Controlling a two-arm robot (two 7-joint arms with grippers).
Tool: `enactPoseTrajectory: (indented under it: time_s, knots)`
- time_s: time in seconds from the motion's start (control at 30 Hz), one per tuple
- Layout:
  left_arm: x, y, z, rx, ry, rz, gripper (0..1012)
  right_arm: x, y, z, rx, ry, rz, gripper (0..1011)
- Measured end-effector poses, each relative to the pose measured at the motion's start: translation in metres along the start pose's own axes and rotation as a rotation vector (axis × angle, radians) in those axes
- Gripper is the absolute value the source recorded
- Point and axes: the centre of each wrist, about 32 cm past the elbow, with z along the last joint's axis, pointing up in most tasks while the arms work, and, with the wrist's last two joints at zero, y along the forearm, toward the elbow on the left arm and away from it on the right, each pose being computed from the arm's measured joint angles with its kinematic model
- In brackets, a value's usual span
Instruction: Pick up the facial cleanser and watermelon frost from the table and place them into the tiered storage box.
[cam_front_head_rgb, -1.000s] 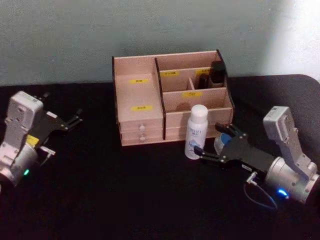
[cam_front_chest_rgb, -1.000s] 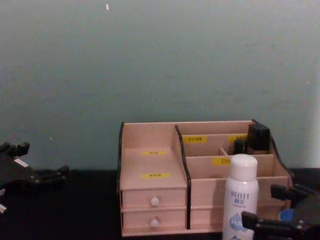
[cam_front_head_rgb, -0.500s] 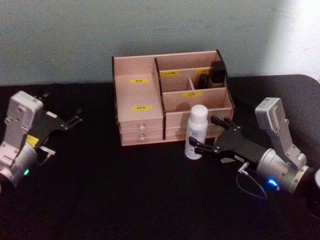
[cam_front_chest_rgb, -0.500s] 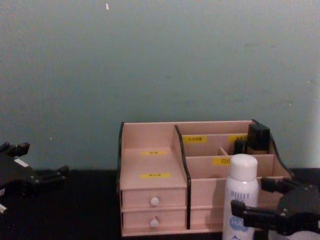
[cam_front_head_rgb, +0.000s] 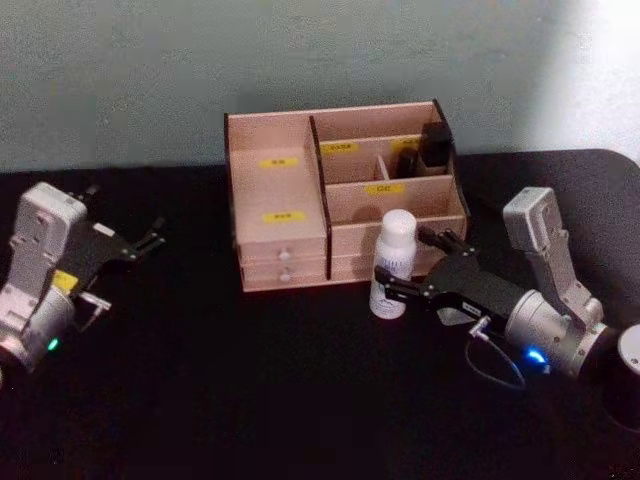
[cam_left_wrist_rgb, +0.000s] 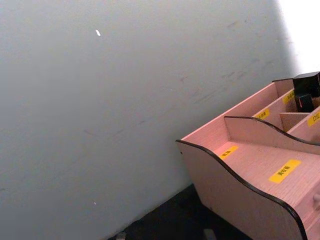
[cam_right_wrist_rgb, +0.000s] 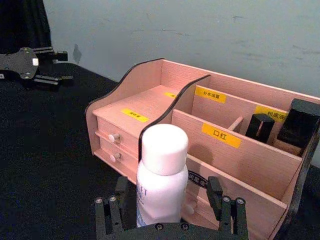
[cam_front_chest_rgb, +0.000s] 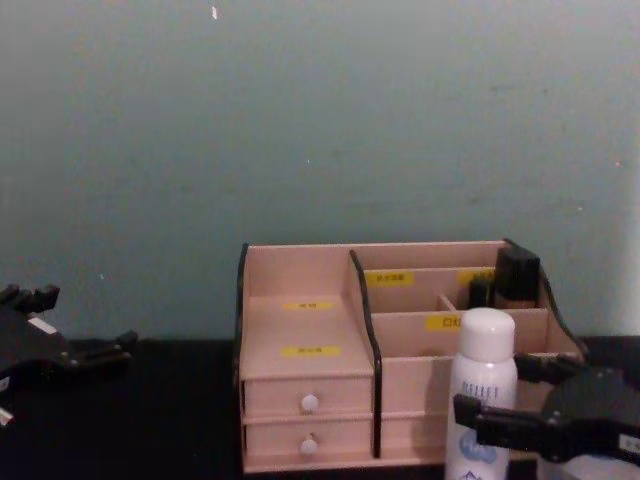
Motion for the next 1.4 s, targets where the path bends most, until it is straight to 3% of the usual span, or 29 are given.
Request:
enactPoseTrajectory:
  time_s: [1.4]
  knots:
    - [0.0,0.0,0.0,0.0,0.0,0.0,1001,-0.001,0.011,-0.002,-0.015,0.029,-0.006,1003]
